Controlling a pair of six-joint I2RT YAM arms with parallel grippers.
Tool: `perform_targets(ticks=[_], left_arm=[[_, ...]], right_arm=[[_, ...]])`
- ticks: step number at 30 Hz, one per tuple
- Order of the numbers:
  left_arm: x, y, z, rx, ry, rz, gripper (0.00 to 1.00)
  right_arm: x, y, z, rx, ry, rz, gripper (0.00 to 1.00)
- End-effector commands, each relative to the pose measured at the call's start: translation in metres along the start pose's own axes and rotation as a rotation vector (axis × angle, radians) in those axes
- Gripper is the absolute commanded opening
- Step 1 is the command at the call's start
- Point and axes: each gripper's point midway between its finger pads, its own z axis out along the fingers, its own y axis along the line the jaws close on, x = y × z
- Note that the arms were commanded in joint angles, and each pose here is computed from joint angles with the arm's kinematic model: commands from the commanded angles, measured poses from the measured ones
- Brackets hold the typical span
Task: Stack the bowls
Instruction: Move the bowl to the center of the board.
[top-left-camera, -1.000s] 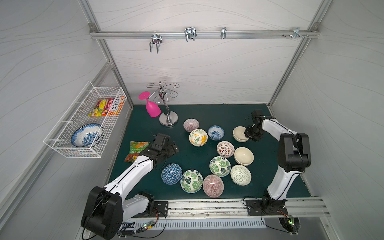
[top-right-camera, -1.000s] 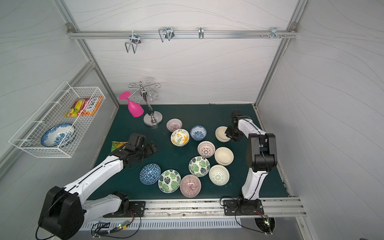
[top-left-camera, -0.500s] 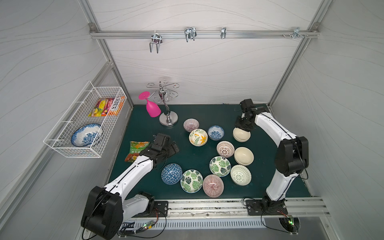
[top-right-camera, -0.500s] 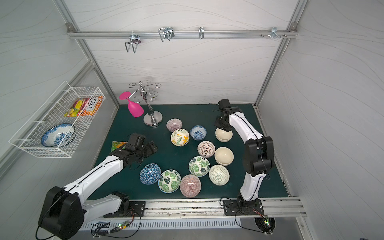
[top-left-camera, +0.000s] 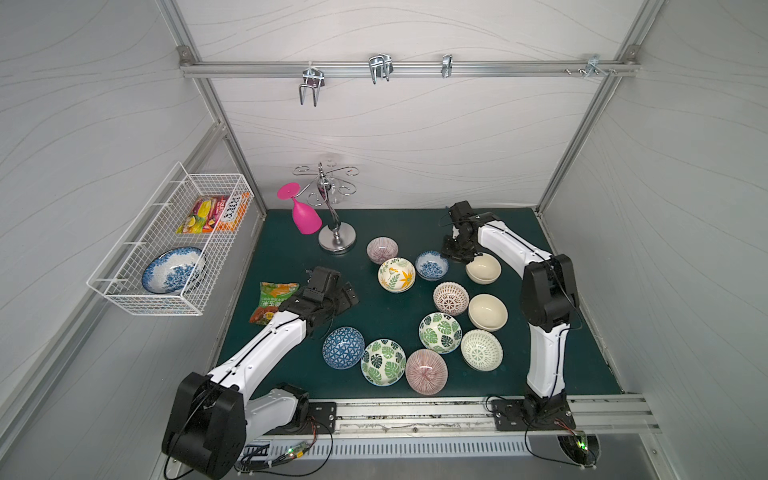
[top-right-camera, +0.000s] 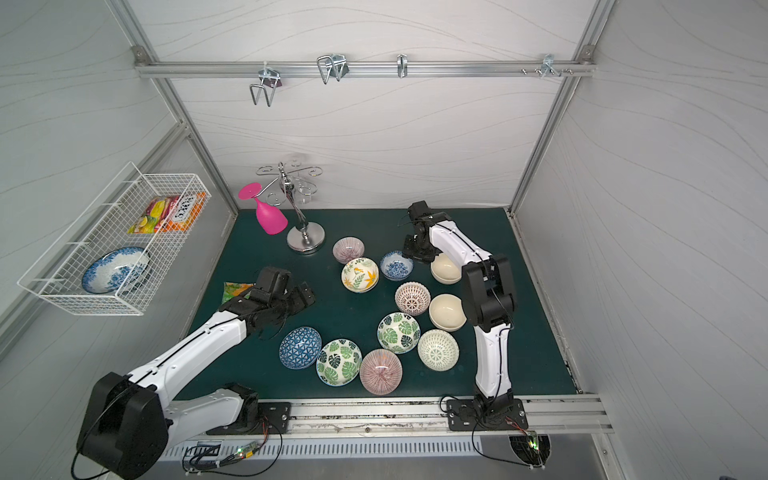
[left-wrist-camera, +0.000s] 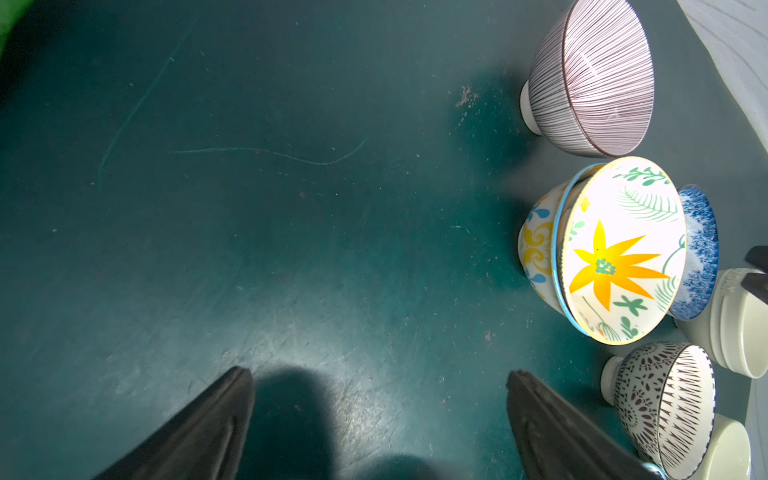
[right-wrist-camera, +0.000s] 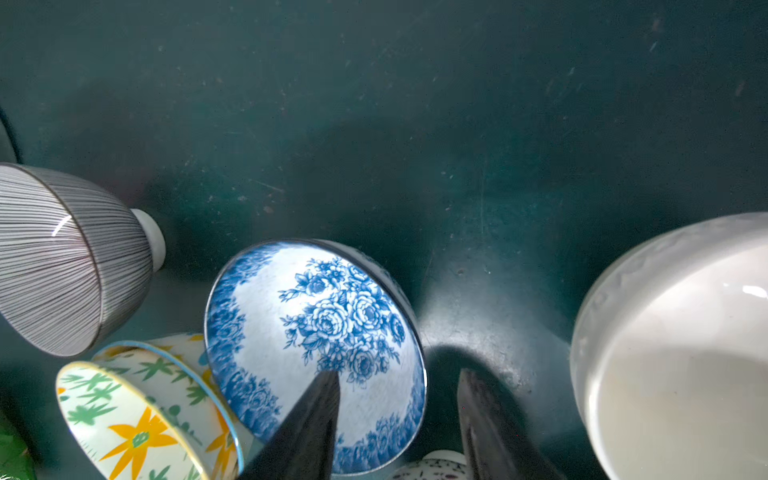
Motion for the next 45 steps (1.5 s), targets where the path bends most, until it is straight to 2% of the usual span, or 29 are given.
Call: perform_targets(ticks=[1, 13, 22, 24, 31, 45], left_arm=[[-0.012, -0.013, -0.005, 0.035, -0.030, 0.010, 1.00], [-0.013, -0.012, -0.007, 0.036, -0.037, 0.007, 0.99], [-0.013, -0.009, -0.010, 0.025, -0.045, 0.000, 1.00], [-0.013, -0.006, -0.013, 0.019, -0.053, -0.008, 1.00], [-0.017, 0.004, -0.027, -0.009, -0.074, -0.041, 1.00], [0.000, 0.034, -0.062, -0.153, 0.001, -0.055, 1.00]], right_arm=[[0.009, 0.005, 0.010, -0.011, 0.027, 0.001, 0.48], [0.031, -0.009, 0.035, 0.043, 0.072, -0.011, 0.34], [0.040, -0.016, 0.029, 0.068, 0.065, -0.025, 0.04], [0.044, -0.017, 0.028, 0.071, 0.070, -0.027, 0.01], [0.055, -0.020, 0.019, 0.073, 0.082, -0.036, 0.00], [0.077, -0.015, 0.017, 0.033, 0.213, -0.060, 0.00]])
